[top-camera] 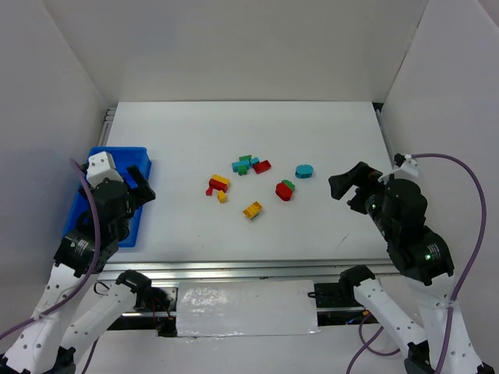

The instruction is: Sort the legos into containers by color

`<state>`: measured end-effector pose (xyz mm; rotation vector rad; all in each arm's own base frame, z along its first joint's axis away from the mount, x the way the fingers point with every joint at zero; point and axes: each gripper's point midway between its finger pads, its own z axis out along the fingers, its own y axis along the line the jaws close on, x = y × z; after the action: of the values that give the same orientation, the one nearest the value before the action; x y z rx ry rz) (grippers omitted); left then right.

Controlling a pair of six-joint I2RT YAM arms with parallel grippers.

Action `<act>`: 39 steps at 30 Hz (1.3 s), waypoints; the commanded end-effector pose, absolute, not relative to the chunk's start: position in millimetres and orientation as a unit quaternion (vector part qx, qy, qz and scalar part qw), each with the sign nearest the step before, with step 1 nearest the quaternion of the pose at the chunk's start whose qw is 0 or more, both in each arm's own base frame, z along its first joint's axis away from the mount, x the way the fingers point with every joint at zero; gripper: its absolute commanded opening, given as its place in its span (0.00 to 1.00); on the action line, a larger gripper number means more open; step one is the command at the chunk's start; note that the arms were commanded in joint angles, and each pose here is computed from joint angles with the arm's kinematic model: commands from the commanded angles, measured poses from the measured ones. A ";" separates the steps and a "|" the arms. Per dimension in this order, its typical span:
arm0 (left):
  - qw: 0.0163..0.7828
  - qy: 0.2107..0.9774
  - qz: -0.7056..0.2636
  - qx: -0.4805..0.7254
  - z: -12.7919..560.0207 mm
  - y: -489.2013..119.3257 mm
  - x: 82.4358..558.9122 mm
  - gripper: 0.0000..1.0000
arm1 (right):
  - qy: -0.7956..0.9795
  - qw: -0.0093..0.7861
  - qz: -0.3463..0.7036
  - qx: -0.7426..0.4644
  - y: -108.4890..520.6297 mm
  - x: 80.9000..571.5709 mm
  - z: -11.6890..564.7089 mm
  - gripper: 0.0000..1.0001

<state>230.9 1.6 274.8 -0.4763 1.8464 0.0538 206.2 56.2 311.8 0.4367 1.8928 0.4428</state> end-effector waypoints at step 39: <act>0.355 0.884 -0.061 0.298 79.5 -344.4 305.1 0.91 | 0.798 0.524 0.286 0.083 106.0 206.2 295.0 1.00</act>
<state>293.7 -332.2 75.3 0.7535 2.3189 -0.1124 204.1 101.3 283.2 0.2513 1.9595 0.6630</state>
